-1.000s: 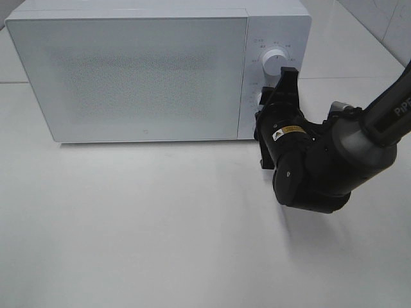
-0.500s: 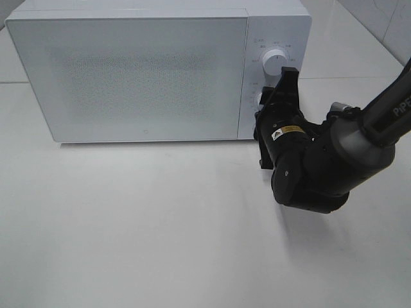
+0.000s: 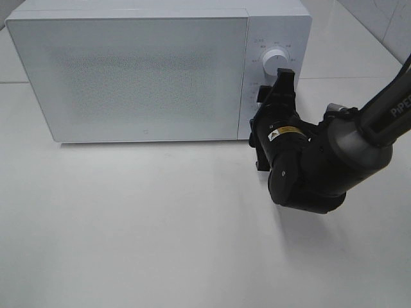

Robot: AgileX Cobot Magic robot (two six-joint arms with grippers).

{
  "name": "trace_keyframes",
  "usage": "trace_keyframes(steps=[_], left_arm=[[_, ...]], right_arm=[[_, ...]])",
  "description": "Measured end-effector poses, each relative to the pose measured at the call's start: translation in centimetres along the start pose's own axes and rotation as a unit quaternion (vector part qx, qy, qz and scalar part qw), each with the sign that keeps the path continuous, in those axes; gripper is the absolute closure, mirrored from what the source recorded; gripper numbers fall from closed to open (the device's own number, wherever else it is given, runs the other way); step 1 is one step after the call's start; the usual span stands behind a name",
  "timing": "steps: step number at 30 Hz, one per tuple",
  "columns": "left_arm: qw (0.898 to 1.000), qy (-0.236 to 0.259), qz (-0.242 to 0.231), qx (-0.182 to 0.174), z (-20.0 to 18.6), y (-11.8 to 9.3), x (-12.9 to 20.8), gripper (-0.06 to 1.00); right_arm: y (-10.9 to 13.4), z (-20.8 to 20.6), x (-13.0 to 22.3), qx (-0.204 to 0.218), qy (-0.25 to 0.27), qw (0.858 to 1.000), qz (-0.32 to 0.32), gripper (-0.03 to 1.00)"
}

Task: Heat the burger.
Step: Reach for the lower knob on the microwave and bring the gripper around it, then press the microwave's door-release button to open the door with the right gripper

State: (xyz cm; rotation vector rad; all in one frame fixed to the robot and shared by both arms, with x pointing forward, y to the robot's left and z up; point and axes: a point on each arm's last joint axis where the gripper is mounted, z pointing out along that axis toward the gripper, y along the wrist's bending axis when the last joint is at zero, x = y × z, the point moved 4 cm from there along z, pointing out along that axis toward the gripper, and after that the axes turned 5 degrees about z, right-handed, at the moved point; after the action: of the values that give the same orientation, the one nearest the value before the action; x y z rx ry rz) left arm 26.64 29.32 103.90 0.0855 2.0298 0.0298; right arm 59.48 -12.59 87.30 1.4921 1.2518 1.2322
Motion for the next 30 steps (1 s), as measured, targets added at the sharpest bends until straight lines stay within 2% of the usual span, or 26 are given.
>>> trace_keyframes(steps=[4,10,16,21,22,23,24,26,28,29,30], left_arm=[[1.0,0.0,0.0,0.0,0.0,0.0,0.0,-0.04],[1.0,0.0,0.0,0.0,0.0,0.0,0.0,-0.04],[1.0,0.0,0.0,0.0,0.0,0.0,0.0,-0.04],[1.0,0.0,0.0,0.0,0.0,0.0,0.0,-0.04],[1.0,0.0,0.0,0.0,0.0,0.0,0.0,-0.04],[1.0,0.0,0.0,0.0,0.0,0.0,0.0,-0.04],[1.0,0.0,0.0,0.0,0.0,0.0,0.0,-0.04],[1.0,0.0,0.0,0.0,0.0,0.0,0.0,-0.04],[1.0,0.0,0.0,0.0,0.0,0.0,0.0,-0.04],[1.0,0.0,0.0,0.0,0.0,0.0,0.0,-0.04],[1.0,0.0,0.0,0.0,0.0,0.0,0.0,-0.04]], right_arm=[[-0.1,-0.1,0.1,0.003,0.003,1.0,-0.012,0.31],[0.2,-0.1,0.5,-0.001,0.016,0.999,-0.031,0.3],[1.6,-1.2,1.0,-0.014,0.049,0.996,-0.073,0.29],[2.1,-2.4,1.0,0.002,0.078,0.99,-0.121,0.29],[1.9,-2.9,0.9,0.019,0.087,0.985,-0.148,0.29],[1.9,-2.9,0.9,0.019,0.087,0.985,-0.148,0.29],[1.7,-3.4,0.8,0.042,0.095,0.979,-0.175,0.29],[1.7,-3.6,0.7,0.051,0.1,0.976,-0.188,0.29],[1.7,-4.3,0.8,0.08,0.123,0.956,-0.254,0.29],[1.7,-4.3,0.8,0.08,0.123,0.956,-0.254,0.29],[1.8,-4.7,0.8,0.1,0.144,0.938,-0.297,0.29]])
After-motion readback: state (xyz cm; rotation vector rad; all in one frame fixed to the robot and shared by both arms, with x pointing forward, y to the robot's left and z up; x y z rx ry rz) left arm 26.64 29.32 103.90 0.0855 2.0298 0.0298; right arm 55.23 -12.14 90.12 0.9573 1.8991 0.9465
